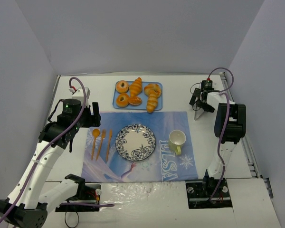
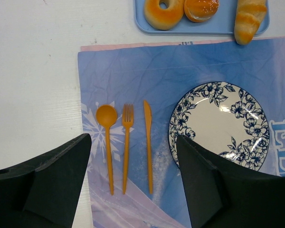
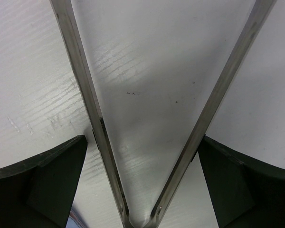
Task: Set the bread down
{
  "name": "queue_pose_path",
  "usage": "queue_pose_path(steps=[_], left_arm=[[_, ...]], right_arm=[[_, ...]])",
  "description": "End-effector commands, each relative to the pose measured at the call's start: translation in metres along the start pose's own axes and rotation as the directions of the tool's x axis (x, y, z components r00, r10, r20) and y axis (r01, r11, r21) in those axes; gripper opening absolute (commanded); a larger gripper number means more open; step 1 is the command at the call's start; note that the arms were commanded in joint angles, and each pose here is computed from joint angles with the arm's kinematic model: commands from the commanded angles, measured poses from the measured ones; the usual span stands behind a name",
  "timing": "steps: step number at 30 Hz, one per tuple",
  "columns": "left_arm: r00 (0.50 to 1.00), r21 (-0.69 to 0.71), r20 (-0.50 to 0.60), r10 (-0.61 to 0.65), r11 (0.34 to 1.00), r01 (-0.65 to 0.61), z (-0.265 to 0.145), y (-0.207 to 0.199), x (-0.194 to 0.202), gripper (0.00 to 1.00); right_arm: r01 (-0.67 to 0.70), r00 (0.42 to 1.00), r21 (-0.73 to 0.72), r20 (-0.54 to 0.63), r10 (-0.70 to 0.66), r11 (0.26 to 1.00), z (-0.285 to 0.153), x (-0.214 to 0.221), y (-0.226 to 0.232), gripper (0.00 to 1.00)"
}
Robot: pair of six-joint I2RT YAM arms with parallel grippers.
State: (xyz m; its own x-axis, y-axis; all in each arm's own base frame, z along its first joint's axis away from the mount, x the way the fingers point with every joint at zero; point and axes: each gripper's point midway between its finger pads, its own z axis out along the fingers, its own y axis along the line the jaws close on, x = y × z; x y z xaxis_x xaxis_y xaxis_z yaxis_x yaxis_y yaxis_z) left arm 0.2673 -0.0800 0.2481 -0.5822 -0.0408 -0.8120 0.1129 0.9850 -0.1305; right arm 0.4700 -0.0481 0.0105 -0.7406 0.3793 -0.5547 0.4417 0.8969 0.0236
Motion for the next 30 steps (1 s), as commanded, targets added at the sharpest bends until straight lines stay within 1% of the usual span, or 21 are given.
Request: queue_pose_path(steps=[1, 7, 11, 13, 17, 21, 25, 30], left_arm=[[0.998, 0.000, 0.067, -0.005, 1.000, 0.005, -0.002, -0.002, -0.020, 0.69], [0.998, -0.001, 0.069, -0.006, 1.000, 0.006, -0.003, -0.002, -0.020, 0.69], [0.998, -0.002, 0.066, -0.006, 1.000, 0.006, -0.002, -0.002, -0.020, 0.69], [0.998, -0.002, 0.065, -0.005, 1.000, 0.005, -0.002, -0.002, -0.019, 0.69], [0.998, -0.001, 0.065, -0.005, 1.000, 0.005, -0.002, -0.002, -0.020, 0.69], [0.998, -0.003, 0.065, -0.005, 1.000, 0.005, -0.002, -0.002, -0.020, 0.69], [0.998, -0.003, 0.065, -0.005, 1.000, 0.005, -0.001, -0.002, -0.020, 0.69], [0.998, -0.005, 0.066, -0.005, 1.000, 0.005, -0.002, -0.002, -0.020, 0.69]], right_arm=[[-0.035, 0.999, 0.004, -0.009, 0.035, 0.999, 0.002, 0.008, -0.001, 0.95], [-0.051, 0.999, -0.002, -0.010, 0.050, 0.999, 0.005, 0.012, -0.001, 0.92], [-0.057, 0.998, -0.025, -0.019, 0.056, 0.998, 0.007, 0.015, 0.003, 0.84], [-0.061, 0.998, -0.030, -0.022, 0.061, 0.998, 0.007, 0.017, 0.003, 0.78], [-0.067, 0.998, -0.058, -0.027, 0.065, 0.996, 0.003, 0.021, 0.007, 0.56], [-0.075, 0.997, -0.067, 0.006, 0.075, 0.995, -0.011, 0.012, 0.007, 0.45], [-0.082, 0.996, -0.074, 0.040, 0.085, 0.994, -0.026, 0.001, 0.006, 0.40], [-0.080, 0.988, -0.083, 0.124, 0.090, 0.993, -0.065, -0.025, 0.008, 0.38]])
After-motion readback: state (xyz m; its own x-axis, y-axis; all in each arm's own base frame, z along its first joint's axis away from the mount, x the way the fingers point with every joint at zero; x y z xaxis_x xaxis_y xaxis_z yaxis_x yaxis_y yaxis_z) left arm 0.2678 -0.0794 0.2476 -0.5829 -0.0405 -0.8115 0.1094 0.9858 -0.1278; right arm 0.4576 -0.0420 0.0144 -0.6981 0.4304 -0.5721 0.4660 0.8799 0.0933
